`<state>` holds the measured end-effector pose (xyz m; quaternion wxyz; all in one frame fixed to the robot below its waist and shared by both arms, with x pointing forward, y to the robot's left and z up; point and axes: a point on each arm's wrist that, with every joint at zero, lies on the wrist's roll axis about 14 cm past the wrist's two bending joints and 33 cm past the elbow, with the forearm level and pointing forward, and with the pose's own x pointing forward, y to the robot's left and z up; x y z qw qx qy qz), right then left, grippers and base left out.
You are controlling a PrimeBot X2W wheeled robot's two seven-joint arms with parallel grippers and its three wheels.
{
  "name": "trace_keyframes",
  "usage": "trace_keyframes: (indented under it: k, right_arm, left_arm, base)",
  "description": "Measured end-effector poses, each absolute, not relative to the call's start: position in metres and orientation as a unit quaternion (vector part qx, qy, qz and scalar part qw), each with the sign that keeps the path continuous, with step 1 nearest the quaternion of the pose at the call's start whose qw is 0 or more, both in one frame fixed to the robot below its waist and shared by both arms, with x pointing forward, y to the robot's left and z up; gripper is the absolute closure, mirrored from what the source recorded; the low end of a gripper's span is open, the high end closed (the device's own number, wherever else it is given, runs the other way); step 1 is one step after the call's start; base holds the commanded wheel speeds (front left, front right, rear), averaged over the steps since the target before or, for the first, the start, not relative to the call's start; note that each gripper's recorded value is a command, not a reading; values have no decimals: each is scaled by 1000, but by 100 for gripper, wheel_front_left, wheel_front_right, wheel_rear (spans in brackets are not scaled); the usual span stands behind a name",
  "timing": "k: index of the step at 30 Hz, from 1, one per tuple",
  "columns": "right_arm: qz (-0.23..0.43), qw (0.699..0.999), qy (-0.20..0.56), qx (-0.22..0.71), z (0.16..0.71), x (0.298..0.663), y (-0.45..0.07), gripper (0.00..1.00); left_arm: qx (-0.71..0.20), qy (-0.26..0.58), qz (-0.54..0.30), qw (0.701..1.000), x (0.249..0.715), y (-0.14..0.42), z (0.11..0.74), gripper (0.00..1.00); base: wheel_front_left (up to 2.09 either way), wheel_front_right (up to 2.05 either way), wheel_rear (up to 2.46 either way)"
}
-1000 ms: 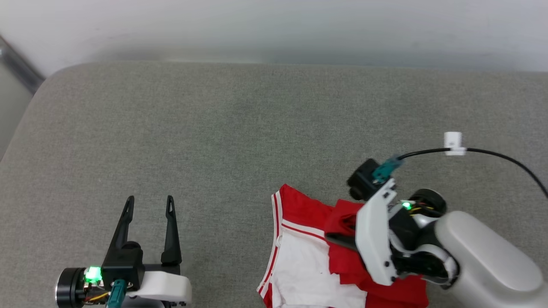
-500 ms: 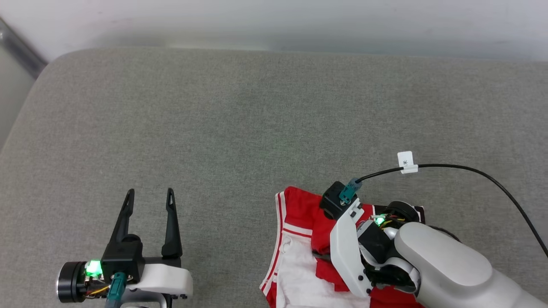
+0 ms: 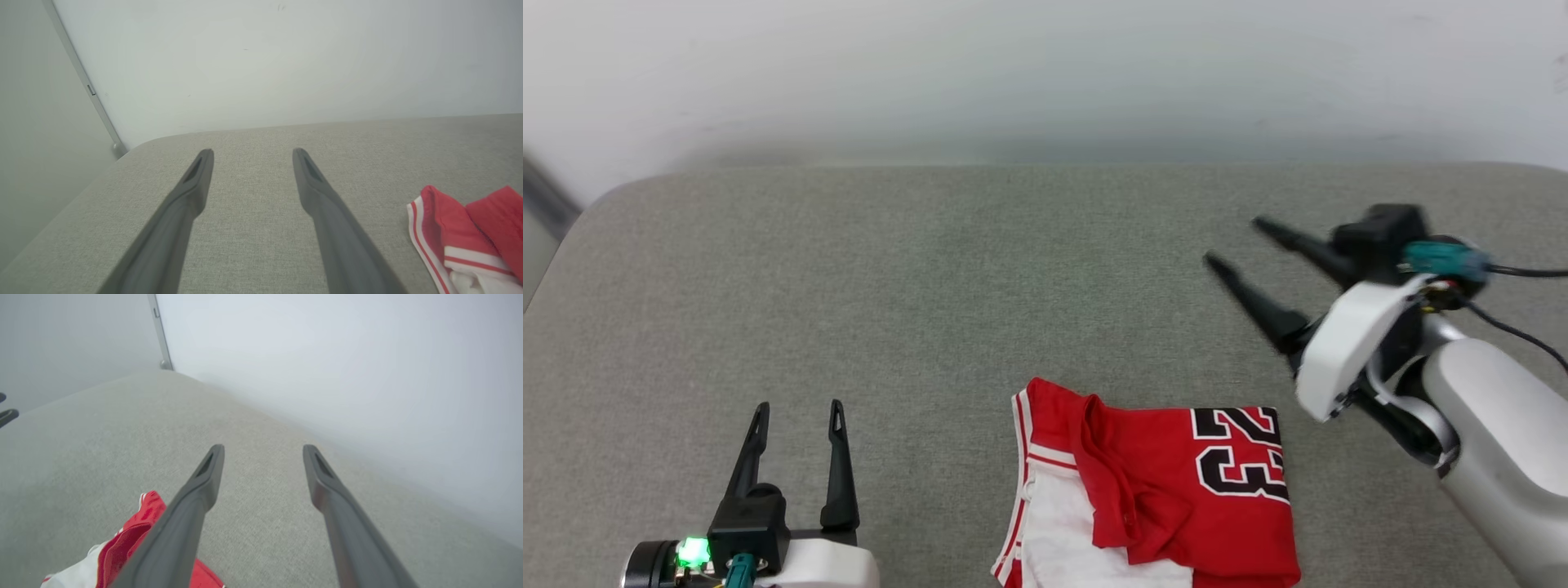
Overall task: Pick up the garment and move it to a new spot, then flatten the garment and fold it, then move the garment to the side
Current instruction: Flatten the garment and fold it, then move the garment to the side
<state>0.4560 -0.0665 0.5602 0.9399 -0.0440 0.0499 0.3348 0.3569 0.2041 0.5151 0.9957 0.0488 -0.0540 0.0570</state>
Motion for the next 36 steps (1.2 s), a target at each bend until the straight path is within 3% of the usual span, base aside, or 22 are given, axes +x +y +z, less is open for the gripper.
trace_keyframes:
  k: [6,18,28,36]
  right_arm:
    - [217,972,-83,-9,595,457,-129,0]
    - [82,989,-117,31,566,403,-181,0]
    - [63,994,-77,47,531,368,-172,0]
    - [66,994,-78,35,531,361,-167,0]
  left_arm:
    - [48,-60,47,996,353,199,519,0]
    - [47,-62,42,996,344,196,520,0]
    - [44,-59,44,996,339,197,518,0]
    - [42,-57,48,996,337,200,517,0]
  base:
    - [0,0,0]
    - [0,0,0]
    - [0,0,0]
    - [0,0,0]
